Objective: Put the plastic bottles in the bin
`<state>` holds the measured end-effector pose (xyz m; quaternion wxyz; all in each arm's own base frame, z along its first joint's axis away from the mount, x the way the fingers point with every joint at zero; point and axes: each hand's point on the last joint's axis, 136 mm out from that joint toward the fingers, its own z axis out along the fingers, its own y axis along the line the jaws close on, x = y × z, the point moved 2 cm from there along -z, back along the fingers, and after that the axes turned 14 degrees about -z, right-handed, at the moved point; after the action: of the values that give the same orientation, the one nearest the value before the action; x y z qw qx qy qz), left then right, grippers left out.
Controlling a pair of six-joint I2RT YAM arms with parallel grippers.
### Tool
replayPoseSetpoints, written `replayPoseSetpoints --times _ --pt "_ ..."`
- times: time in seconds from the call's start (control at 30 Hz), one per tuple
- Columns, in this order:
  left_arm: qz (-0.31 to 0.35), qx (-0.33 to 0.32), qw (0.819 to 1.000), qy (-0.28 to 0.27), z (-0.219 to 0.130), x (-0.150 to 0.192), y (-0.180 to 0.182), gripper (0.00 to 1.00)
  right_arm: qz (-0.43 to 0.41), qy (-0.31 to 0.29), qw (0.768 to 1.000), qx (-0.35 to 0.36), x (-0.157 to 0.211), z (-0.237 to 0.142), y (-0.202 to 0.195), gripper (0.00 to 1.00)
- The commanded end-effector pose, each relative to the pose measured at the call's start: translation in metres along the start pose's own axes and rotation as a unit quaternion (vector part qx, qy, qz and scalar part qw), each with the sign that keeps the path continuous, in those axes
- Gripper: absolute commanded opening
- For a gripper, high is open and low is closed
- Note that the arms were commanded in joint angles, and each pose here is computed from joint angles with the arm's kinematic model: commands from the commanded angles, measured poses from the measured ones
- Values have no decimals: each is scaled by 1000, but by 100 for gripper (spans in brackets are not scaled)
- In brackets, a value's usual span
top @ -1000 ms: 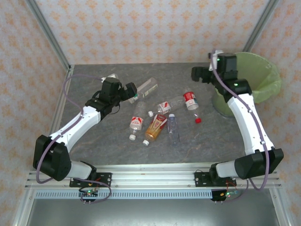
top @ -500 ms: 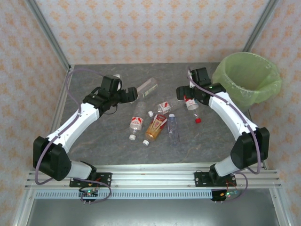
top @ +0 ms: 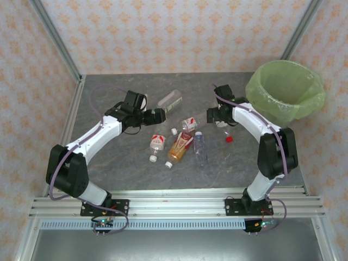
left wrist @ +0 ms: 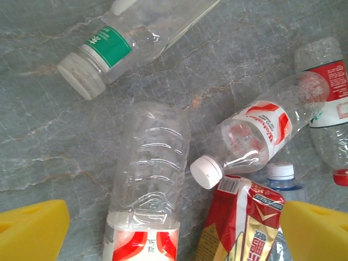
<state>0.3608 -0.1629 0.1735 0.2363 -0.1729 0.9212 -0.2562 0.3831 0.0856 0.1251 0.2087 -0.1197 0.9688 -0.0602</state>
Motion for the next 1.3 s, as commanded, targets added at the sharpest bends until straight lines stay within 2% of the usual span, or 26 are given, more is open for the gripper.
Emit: replayPoseSetpoints --times 0.0,0.2,0.37,0.47,0.73,0.93,1.27 --pt "-20 29 999 -9 -4 -1 -9 100 28 14 999 26 -1 5 -18 97" --pt "6 15 1000 25 2 3 -9 100 -8 35 999 3 1 25 -20 92" --pt "15 40 999 16 -2 0 -19 100 -30 44 998 -21 2 33 -28 86" --pt "19 45 999 10 -1 0 -19 100 -51 39 997 -48 -1 38 -23 86" --pt "39 44 998 15 -1 -1 -21 100 -71 49 995 -56 -12 53 -22 85" --pt "36 54 998 21 0 0 -24 100 -49 59 996 -35 -22 65 -33 82" --pt "37 54 998 24 -1 0 -26 100 -52 79 994 -47 -31 94 -28 88"
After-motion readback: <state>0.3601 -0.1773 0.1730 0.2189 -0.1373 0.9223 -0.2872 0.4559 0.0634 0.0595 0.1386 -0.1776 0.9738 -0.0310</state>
